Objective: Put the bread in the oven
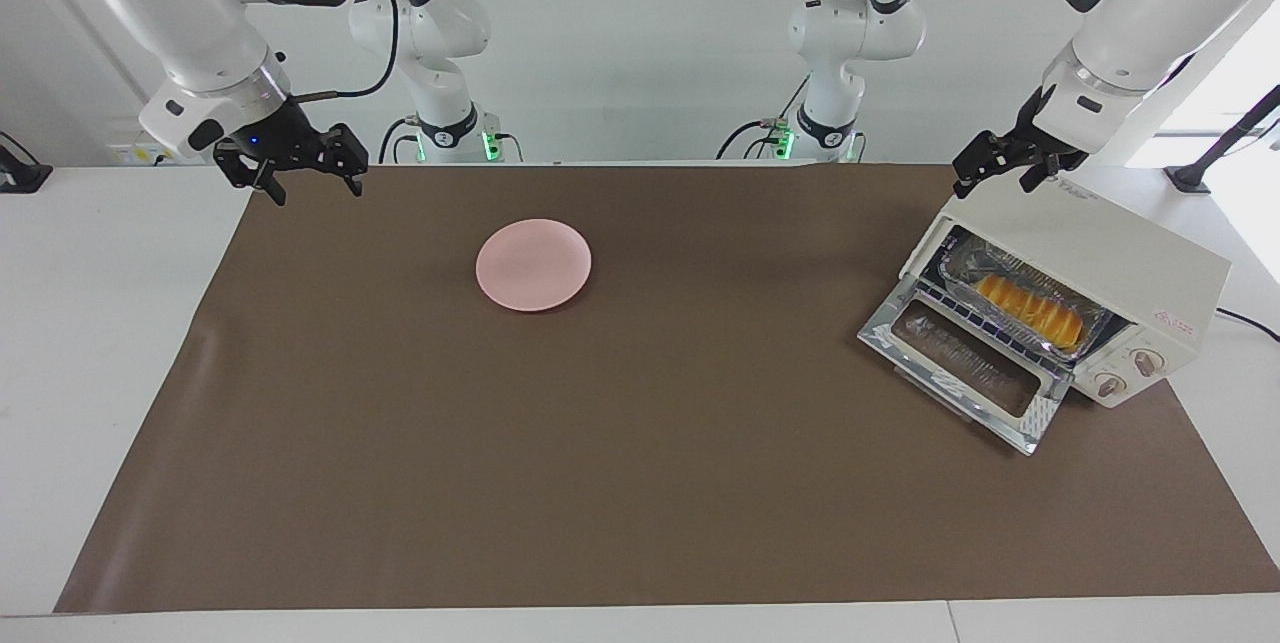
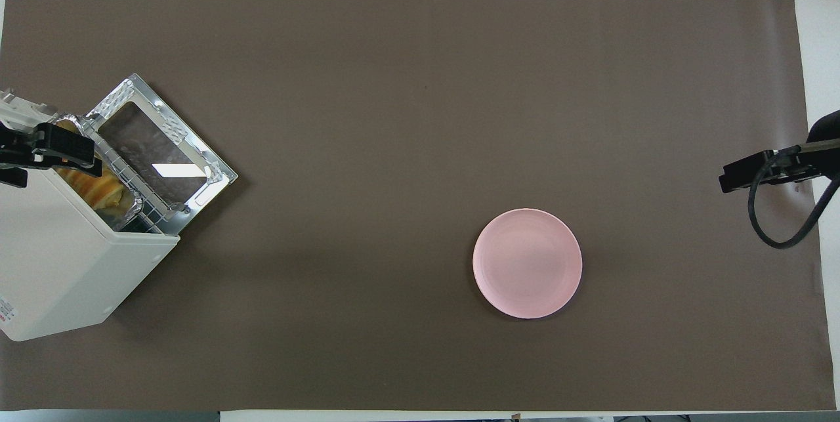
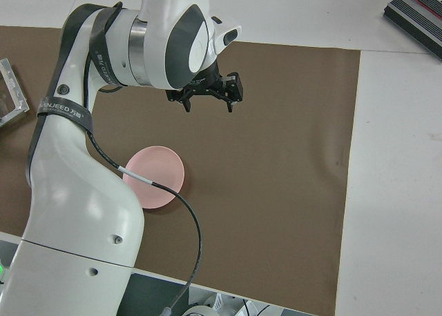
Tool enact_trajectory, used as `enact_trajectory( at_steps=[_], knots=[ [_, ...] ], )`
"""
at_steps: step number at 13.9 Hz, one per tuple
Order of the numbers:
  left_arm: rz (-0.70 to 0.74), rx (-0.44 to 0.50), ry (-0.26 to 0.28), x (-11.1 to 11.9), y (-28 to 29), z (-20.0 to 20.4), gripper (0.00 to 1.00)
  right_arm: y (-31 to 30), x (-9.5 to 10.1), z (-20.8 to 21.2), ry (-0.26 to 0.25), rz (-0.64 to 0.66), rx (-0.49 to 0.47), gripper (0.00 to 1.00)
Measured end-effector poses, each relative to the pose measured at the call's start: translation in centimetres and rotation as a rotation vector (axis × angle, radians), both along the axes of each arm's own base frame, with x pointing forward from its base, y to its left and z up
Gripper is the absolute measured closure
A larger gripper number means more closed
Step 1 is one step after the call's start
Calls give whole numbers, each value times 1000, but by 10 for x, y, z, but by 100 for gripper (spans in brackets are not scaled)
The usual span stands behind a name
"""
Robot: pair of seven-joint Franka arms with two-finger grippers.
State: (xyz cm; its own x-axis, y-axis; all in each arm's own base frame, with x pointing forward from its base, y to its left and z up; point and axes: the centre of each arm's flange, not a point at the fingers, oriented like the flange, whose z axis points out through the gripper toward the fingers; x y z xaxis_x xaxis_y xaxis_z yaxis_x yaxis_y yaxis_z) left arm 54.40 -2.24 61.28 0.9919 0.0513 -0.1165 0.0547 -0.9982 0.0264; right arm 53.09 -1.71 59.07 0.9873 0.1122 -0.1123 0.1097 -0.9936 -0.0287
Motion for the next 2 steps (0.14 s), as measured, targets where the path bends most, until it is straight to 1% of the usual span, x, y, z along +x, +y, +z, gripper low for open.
enact_trajectory(
  at_steps=[2],
  knots=[
    [5,0,-7,1,4,0,0,0,0,0,0,0,0,0]
  ],
)
